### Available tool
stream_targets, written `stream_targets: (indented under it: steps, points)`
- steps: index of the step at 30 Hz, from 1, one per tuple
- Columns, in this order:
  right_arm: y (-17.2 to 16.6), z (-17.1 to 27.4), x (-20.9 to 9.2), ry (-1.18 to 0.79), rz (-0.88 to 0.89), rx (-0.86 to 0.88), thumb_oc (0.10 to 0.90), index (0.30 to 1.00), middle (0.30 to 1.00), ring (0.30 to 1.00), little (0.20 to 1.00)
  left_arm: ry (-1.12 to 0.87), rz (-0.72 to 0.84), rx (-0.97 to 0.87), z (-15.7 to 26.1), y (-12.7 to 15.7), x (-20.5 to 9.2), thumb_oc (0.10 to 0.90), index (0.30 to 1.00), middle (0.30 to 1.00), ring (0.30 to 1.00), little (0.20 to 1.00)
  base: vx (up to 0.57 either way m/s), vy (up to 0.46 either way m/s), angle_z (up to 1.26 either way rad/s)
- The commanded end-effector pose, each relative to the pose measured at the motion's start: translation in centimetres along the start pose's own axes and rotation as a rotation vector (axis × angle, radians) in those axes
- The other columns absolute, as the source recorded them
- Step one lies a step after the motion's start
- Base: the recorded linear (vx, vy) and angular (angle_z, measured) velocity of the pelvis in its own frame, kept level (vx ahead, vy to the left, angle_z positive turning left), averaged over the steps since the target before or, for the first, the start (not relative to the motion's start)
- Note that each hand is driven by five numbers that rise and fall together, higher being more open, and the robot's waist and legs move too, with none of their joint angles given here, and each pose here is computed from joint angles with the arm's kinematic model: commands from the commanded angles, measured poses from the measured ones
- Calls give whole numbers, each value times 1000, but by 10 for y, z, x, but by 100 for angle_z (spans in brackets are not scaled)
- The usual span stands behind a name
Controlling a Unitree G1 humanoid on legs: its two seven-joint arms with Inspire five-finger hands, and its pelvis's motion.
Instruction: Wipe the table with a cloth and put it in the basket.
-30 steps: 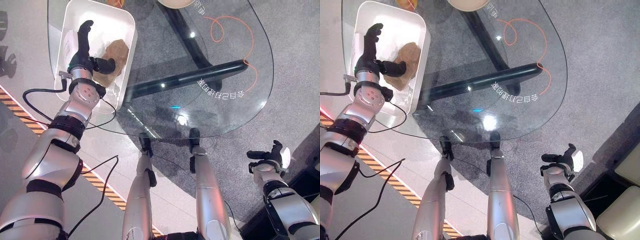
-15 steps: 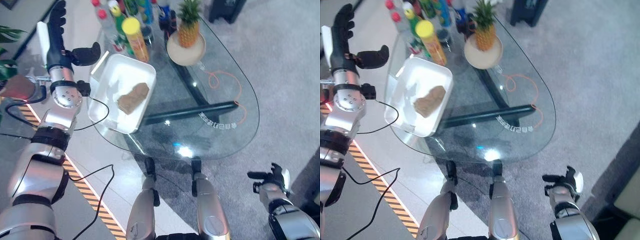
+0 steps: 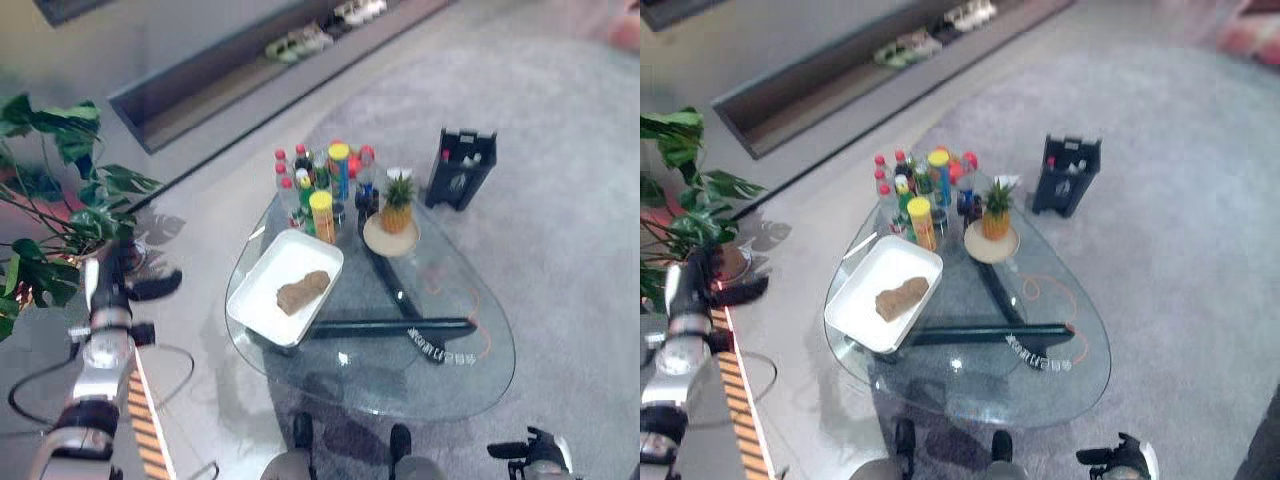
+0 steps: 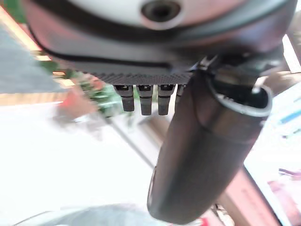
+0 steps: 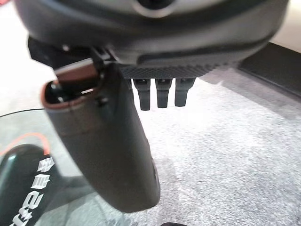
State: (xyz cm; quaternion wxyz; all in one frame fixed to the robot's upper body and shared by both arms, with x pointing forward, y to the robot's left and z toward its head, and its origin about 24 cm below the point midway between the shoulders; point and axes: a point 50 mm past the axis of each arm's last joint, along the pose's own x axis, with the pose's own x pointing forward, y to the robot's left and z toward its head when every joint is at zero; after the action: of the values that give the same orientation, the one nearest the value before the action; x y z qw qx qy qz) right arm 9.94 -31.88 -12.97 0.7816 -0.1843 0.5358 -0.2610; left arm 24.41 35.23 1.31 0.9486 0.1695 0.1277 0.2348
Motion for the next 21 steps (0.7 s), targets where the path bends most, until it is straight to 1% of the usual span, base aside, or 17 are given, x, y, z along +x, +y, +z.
stream_targets:
  steps: [1,2,5,6,8,9,10,15,18,21]
  points:
    - [-19,-21,1,57,-50,-47,800,900,900,900,900,-94,104,-83,24,25,14,800,900,900,900,900,47,12,3]
    - [-17,-23,0,68,-36,-59,800,900,900,900,900,15,94,-63,-7,25,3,800,900,900,900,900,55,13,2]
    - [-16,-25,0,76,-24,-70,800,900,900,900,900,115,85,-41,-35,24,-9,800,900,900,900,900,26,8,0]
    - [-14,-26,0,82,-17,-75,800,900,900,900,900,179,82,-29,-50,23,-16,800,900,900,900,900,44,15,0]
    - [-12,-28,-1,89,8,-106,800,900,900,900,900,369,48,2,-90,18,-40,800,900,900,900,900,49,38,-2]
    - [-11,-28,-1,88,14,-115,800,900,900,900,900,422,41,-7,-100,16,-47,800,900,900,900,900,50,52,-2]
    - [-9,-28,-1,87,30,-139,800,900,900,900,900,519,0,4,-118,12,-61,800,900,900,900,900,40,41,0]
    - [-2,-25,-2,80,63,-188,800,900,900,900,900,729,-186,61,-154,-12,-98,800,900,900,900,900,37,36,1]
    - [0,-23,-2,76,77,-206,800,900,900,900,900,789,-255,81,-161,-20,-108,800,900,900,900,900,22,20,0]
    - [4,-20,-2,66,102,-245,800,900,900,900,900,866,-359,137,-170,-32,-121,800,900,900,900,900,41,32,-1]
